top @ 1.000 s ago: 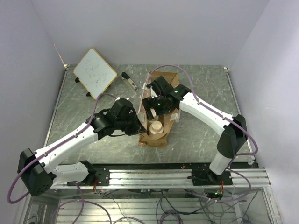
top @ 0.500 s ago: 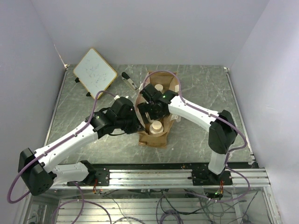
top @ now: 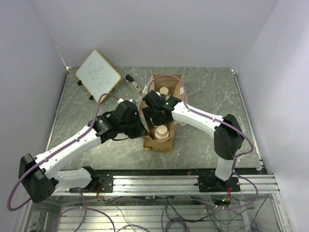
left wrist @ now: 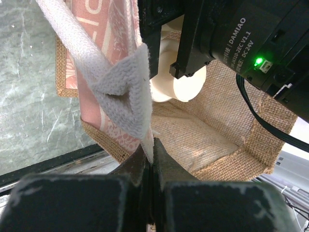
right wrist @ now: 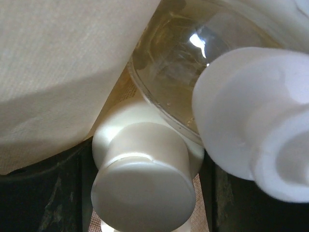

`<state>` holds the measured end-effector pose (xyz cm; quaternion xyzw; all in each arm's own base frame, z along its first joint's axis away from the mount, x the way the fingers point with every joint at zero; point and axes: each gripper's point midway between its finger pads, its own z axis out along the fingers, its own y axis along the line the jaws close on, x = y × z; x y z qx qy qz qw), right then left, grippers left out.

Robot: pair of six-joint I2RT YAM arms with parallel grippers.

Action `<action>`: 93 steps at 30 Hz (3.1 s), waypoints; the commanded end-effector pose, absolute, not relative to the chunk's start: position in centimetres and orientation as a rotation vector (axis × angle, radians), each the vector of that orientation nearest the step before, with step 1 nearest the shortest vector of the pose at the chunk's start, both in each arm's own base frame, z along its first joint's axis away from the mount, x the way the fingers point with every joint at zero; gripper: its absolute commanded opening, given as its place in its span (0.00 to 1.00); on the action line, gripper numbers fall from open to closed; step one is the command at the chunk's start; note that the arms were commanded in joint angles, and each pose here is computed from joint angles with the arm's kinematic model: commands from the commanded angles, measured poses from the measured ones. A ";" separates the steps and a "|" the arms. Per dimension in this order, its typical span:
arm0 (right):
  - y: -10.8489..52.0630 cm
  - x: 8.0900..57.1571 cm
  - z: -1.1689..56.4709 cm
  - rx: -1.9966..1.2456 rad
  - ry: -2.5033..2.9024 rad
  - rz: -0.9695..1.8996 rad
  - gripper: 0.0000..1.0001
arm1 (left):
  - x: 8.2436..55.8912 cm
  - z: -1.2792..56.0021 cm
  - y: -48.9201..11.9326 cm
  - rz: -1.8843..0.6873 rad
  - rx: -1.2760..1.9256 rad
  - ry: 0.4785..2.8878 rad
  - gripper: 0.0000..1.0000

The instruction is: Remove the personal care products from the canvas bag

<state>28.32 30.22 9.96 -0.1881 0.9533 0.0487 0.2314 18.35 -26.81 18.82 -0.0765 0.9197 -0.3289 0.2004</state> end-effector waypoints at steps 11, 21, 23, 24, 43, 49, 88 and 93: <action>32.6 29.6 13.4 -0.498 2.480 0.240 0.10 | 16.4 17.6 -26.2 -0.879 -0.160 2.668 0.07; 32.7 29.5 19.1 -0.391 2.420 0.396 0.00 | 16.5 17.9 -26.2 -0.877 -0.152 2.665 0.07; 32.6 29.6 20.2 -0.364 2.409 0.428 0.00 | 16.6 18.0 -26.3 -0.877 -0.149 2.663 0.07; 32.6 29.6 20.5 -0.357 2.407 0.441 0.00 | 16.6 18.0 -26.3 -0.875 -0.146 2.663 0.07; 26.8 30.6 32.8 -0.008 2.250 0.988 0.00 | 17.0 18.9 -26.4 -0.872 -0.144 2.641 0.07; 21.6 32.9 38.8 0.072 2.092 0.915 0.00 | 17.2 18.8 -26.4 -0.849 -0.123 2.650 0.07; 0.6 54.5 15.3 0.223 2.246 -0.078 0.00 | 18.8 17.9 -27.4 -0.731 0.105 2.680 0.07; 0.6 54.1 14.3 0.223 2.251 -0.082 0.14 | 18.9 17.9 -27.3 -0.724 0.108 2.682 0.07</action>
